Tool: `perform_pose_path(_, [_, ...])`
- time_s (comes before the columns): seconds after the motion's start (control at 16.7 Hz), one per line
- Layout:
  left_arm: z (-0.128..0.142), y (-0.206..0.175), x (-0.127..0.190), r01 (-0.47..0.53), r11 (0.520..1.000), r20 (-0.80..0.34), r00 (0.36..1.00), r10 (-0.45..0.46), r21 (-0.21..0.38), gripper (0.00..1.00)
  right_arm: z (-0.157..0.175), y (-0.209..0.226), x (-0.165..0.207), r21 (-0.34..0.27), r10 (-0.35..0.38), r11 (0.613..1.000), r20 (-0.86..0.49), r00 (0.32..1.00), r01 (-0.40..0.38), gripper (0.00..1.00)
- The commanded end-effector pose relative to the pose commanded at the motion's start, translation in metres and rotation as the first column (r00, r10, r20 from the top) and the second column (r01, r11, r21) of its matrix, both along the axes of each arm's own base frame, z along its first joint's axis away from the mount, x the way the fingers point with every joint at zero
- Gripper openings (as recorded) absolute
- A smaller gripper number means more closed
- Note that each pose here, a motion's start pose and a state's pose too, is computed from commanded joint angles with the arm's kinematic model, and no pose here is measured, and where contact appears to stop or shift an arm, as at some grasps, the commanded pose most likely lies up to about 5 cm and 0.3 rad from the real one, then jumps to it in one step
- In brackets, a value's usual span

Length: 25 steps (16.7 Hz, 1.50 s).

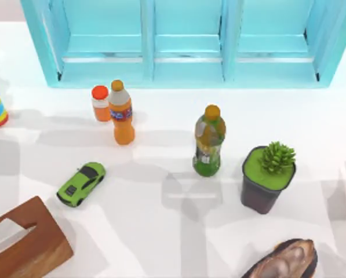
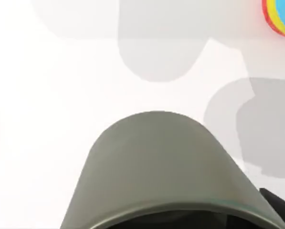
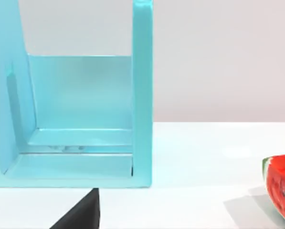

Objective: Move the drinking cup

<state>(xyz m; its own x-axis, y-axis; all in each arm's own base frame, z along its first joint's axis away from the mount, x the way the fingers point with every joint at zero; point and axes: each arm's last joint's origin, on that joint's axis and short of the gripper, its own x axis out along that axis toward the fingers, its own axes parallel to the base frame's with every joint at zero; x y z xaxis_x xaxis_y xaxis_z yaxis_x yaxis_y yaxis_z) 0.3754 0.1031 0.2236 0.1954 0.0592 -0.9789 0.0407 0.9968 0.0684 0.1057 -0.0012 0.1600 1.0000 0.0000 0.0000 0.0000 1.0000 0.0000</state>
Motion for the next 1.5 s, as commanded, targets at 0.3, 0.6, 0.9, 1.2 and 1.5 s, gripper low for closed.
perform_pose_path(0.3, [0.016, 0.087, -0.013, 0.025, 1.0, -0.04, 0.999, -0.025, -0.002, 0.0, 0.0, 0.0, 0.0, 0.0, 0.0, 1.0, 0.0, 1.0, 0.0, 1.0])
perform_pose_path(0.6, [-0.012, 0.117, -0.026, -0.027, 0.994, -0.161, 0.987, 0.009, -0.106, 0.0, 0.0, 0.0, 0.0, 0.0, 0.0, 1.0, 0.0, 1.0, 0.0, 1.0])
perform_pose_path(0.9, [-0.013, 0.116, -0.026, -0.025, 0.994, -0.165, 0.986, 0.007, -0.107, 0.0, 0.0, 0.0, 0.0, 0.0, 0.0, 1.0, 0.0, 1.0, 0.0, 1.0])
perform_pose_path(1.2, [-0.044, 0.122, -0.025, -0.033, 0.994, -0.163, 0.986, 0.015, -0.108, 0.0, 0.0, 0.0, 0.0, 0.0, 0.0, 1.0, 0.0, 1.0, 0.0, 1.0])
perform_pose_path(1.5, [-0.079, 0.124, -0.025, -0.031, 0.993, -0.168, 0.986, 0.011, -0.113, 0.0, 0.0, 0.0, 0.0, 0.0, 0.0, 1.0, 0.0, 1.0, 0.0, 1.0])
